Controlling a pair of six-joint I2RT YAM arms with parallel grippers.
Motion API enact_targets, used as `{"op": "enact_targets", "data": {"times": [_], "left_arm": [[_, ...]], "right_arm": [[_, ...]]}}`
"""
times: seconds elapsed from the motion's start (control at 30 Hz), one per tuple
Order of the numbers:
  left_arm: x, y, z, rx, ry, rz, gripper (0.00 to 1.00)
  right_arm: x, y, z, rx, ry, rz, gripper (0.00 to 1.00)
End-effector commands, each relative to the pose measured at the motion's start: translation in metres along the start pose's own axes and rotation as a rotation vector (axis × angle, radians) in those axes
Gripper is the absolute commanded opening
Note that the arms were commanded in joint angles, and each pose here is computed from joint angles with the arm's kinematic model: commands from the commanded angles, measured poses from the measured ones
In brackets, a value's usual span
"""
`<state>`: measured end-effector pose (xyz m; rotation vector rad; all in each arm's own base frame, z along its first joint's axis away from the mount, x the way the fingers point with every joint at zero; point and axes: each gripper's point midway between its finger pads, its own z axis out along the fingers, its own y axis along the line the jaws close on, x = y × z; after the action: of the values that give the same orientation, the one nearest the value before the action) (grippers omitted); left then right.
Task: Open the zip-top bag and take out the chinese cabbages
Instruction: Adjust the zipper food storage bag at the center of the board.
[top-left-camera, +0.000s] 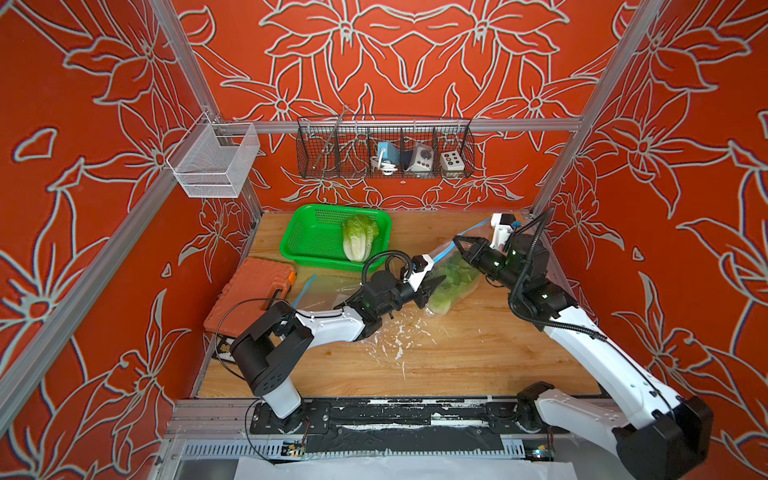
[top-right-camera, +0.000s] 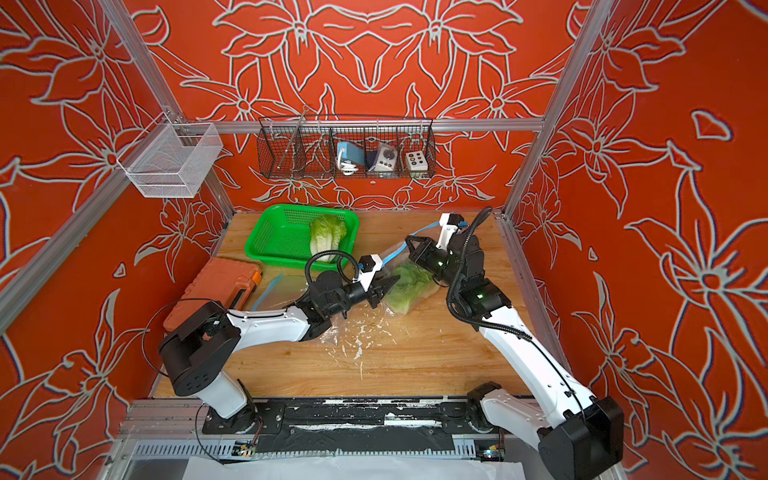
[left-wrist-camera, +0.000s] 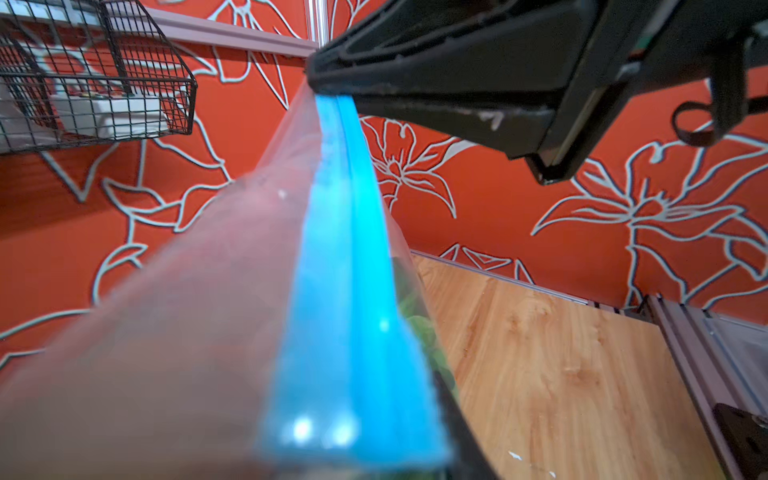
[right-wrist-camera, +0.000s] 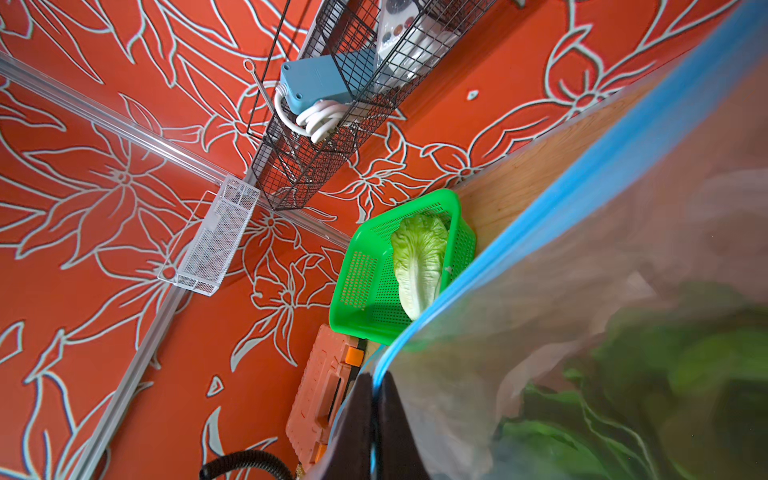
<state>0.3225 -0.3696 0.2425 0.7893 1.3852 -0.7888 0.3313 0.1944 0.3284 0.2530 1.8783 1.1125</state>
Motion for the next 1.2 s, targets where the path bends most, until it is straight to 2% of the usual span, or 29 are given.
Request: {"op": "enact_targets", "data": {"times": [0.0, 0.03, 0.07, 0.17, 0.33, 0.43, 0.53, 0.63, 0.8, 0.97, 1.1, 1.17], "left_arm": [[-0.016, 0.003, 0.003, 0.043, -0.042, -0.028, 0.07], [-0.016, 0.004, 0.003, 0.057, -0.04, -0.038, 0.01], [-0.015, 0.008, 0.003, 0.059, -0.038, -0.053, 0.0], [-0.016, 0.015, 0.001, 0.077, -0.029, -0.082, 0.0], [-0.014, 0.017, -0.008, 0.152, 0.013, -0.074, 0.0], [-0.014, 0.022, -0.018, 0.222, 0.032, -0.094, 0.0], [-0.014, 0.029, -0.029, 0.267, 0.048, -0.131, 0.0], [-0.013, 0.032, -0.036, 0.278, 0.064, -0.116, 0.0], [-0.016, 0.036, -0.048, 0.295, 0.072, -0.112, 0.0], [-0.015, 0.036, -0.057, 0.311, 0.095, -0.092, 0.0], [-0.01, 0.043, -0.059, 0.299, 0.115, -0.101, 0.0], [-0.01, 0.046, -0.058, 0.295, 0.114, -0.109, 0.0]], "right_arm": [[-0.003, -0.004, -0.003, 0.028, -0.023, -0.048, 0.3], [-0.002, -0.008, -0.005, 0.045, -0.025, -0.063, 0.4], [-0.002, -0.012, -0.007, 0.061, -0.03, -0.074, 0.51], [-0.005, -0.018, -0.015, 0.092, -0.05, -0.133, 0.69], [-0.027, -0.041, -0.043, 0.213, -0.125, -0.348, 0.86], [-0.047, -0.07, -0.057, 0.263, -0.161, -0.348, 0.89], [-0.054, -0.078, -0.055, 0.154, -0.196, -0.363, 0.9], [-0.043, -0.068, -0.039, 0.021, -0.139, -0.434, 0.9], [-0.022, -0.06, -0.014, -0.148, -0.015, -0.466, 0.91], [-0.022, -0.066, 0.004, -0.177, 0.013, -0.47, 0.91], [-0.011, -0.056, 0.012, -0.28, 0.086, -0.489, 0.9], [-0.01, -0.058, 0.012, -0.283, 0.088, -0.489, 0.88]]}}
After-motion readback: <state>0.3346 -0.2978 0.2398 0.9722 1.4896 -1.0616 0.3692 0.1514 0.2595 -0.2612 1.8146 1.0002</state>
